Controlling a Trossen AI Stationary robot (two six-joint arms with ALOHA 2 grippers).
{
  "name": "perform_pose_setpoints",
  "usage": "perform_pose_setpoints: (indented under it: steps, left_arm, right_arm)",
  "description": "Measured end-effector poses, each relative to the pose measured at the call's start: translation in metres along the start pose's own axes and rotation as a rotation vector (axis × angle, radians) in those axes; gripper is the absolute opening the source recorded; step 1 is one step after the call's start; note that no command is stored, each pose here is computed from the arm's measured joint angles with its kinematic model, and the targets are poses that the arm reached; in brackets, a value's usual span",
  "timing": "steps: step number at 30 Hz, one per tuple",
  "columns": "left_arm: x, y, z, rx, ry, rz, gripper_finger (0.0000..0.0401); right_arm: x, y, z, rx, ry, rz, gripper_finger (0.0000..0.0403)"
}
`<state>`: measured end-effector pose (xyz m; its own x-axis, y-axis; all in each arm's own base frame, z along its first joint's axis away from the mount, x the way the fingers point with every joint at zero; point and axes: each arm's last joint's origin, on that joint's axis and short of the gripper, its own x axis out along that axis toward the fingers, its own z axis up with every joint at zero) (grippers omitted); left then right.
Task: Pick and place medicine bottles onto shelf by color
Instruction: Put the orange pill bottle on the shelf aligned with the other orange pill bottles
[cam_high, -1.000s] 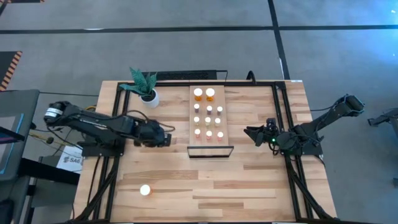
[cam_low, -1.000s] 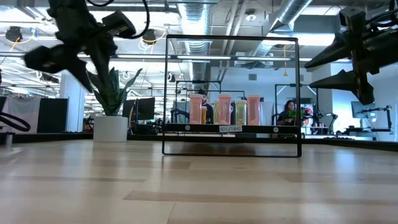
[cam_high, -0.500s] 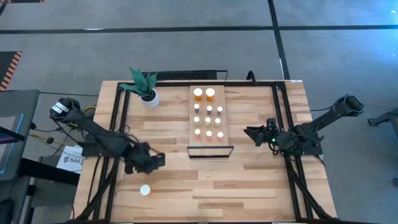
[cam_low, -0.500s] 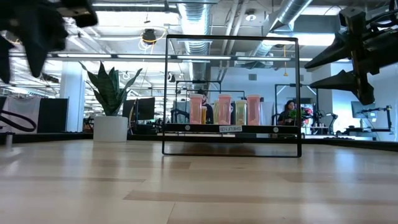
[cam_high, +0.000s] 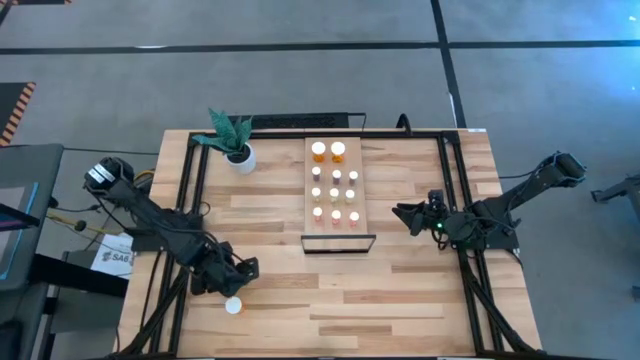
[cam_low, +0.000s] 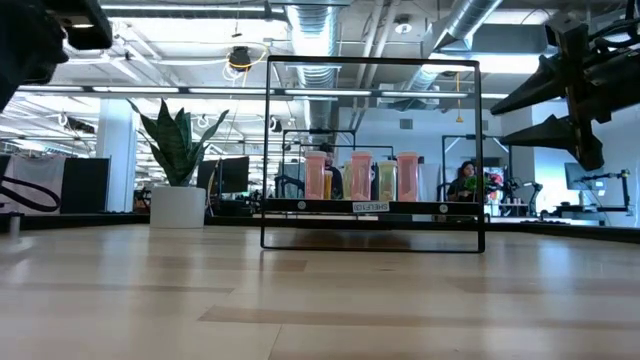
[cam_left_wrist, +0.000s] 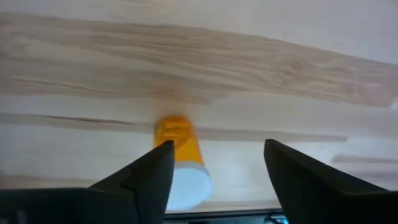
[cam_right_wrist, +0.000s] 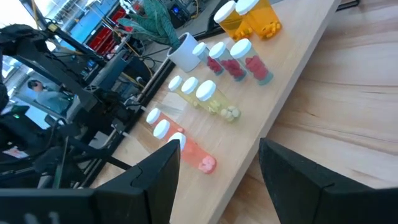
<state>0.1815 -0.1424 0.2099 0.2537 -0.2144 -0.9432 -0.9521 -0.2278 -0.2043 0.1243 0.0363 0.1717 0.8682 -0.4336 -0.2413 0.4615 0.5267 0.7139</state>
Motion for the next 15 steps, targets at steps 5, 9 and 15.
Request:
perform_pose_setpoints:
  steps: [5,9,15]
  left_arm:
    - [0.008,0.006,-0.006,-0.014,-0.011,0.035,0.0281]
    - [0.016,0.008,-0.011,-0.031,-0.008,0.060,0.0318]
    - [0.023,0.007,-0.016,-0.054,0.028,0.093,0.0350]
  right_arm:
    - [0.000,0.000,0.000,-0.001,0.000,-0.001,0.0240]
    - [0.000,0.000,0.000,-0.003,0.001,-0.002,0.0240]
    - [0.000,-0.001,0.000,-0.009,0.003,-0.006,0.0240]
